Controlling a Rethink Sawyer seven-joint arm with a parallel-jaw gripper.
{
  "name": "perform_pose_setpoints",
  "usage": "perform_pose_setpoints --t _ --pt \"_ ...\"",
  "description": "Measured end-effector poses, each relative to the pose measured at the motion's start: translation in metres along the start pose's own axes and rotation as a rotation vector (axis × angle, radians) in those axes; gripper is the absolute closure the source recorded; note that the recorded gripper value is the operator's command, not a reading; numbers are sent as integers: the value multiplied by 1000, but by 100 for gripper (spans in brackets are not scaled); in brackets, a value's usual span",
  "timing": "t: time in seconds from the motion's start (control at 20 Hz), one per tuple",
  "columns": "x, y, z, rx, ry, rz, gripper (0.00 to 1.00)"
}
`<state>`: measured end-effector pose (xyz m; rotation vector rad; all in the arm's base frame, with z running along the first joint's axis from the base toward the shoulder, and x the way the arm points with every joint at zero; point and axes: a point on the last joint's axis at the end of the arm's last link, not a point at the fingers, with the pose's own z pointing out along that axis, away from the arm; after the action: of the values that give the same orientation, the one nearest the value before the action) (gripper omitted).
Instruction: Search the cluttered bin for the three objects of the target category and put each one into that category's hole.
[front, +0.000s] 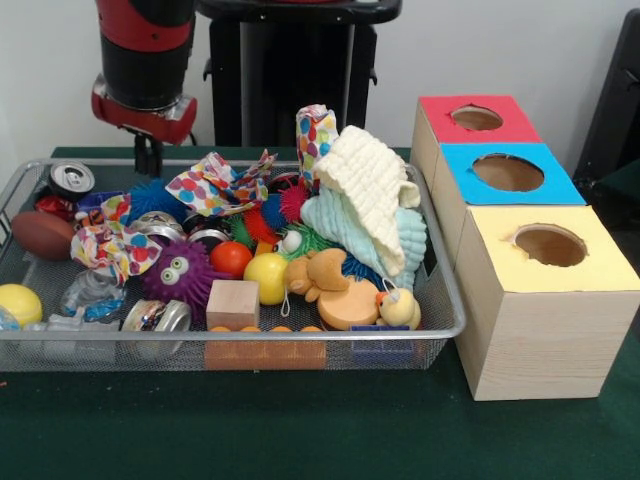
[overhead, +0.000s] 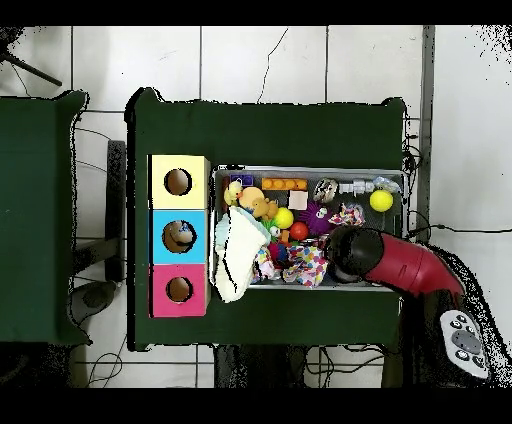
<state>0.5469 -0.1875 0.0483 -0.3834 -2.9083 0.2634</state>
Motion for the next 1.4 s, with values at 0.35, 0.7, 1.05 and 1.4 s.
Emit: perform_pose_setpoints --t 0.35,0.7,1.05,1.4 --pt "-20 -10 -5 6 -19 11 0" --pt "-21 -24 -2 -4 -17 35 0" --pt "-45 -34 18 -23 -31 49 0" --pt "-59 -21 50 -68 -18 41 0"
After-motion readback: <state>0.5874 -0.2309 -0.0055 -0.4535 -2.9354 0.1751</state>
